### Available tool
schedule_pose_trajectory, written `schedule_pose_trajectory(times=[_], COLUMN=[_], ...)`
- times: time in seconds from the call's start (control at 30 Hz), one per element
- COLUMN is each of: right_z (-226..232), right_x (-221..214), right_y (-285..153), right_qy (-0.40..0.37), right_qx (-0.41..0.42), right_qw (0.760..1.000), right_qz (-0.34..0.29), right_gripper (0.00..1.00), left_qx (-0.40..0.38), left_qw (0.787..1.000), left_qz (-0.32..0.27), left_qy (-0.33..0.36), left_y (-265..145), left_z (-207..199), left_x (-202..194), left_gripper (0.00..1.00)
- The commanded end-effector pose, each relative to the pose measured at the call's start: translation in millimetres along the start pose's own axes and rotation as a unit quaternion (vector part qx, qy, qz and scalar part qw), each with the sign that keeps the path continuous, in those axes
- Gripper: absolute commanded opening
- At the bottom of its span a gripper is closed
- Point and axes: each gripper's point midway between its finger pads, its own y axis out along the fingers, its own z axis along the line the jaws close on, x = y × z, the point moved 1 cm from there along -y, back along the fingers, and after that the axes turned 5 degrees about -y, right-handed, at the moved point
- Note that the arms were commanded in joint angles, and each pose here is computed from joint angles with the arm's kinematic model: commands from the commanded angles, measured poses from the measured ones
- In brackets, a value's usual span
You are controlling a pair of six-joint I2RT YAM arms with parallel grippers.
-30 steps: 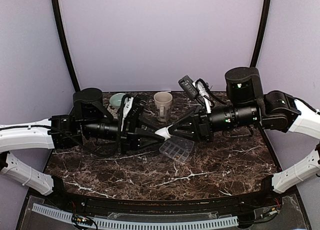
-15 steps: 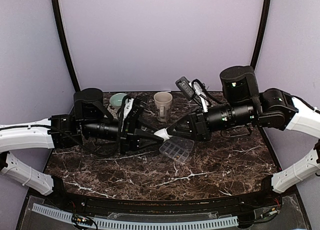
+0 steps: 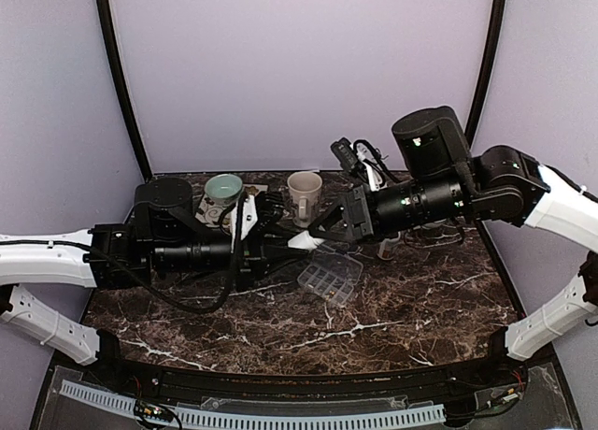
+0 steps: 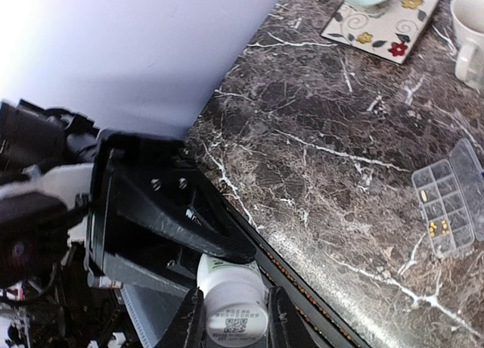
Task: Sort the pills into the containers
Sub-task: Screw the lid of the pill bottle onto the pill bottle.
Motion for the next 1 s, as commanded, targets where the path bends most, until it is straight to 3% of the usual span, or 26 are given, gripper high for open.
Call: schedule_pose_trajectory(times=[0.0, 0.27, 0.4, 0.8, 0.97], right_z=[24, 21, 21, 29, 30], right_x=[6, 10, 21, 60, 70], right_y=[36, 48, 46, -6, -33], right_qy=[0.069, 0.148, 0.154, 0.056, 0.01], right_qx=[0.039, 0.026, 0.02, 0.022, 0.02], right_qw=[0.997, 0.988, 0.988, 0.992, 0.988], right_qz=[0.016, 0.025, 0.005, -0.107, -0.15], right_gripper=[0.02, 0.0, 0.0, 0.45, 0.52], left_qx=[0.079, 0.21, 0.236, 0.207, 0.185], left_qw=[0.986, 0.946, 0.935, 0.956, 0.97], left_qz=[-0.093, -0.098, -0.105, -0.08, -0.053], left_qy=[0.11, 0.228, 0.242, 0.191, 0.151], left_y=[13, 19, 20, 15, 10], left_z=[-4, -4, -5, -6, -6], left_x=[47, 44, 45, 37, 29], left_gripper=[0.0, 0.0, 0.0, 0.0, 0.0])
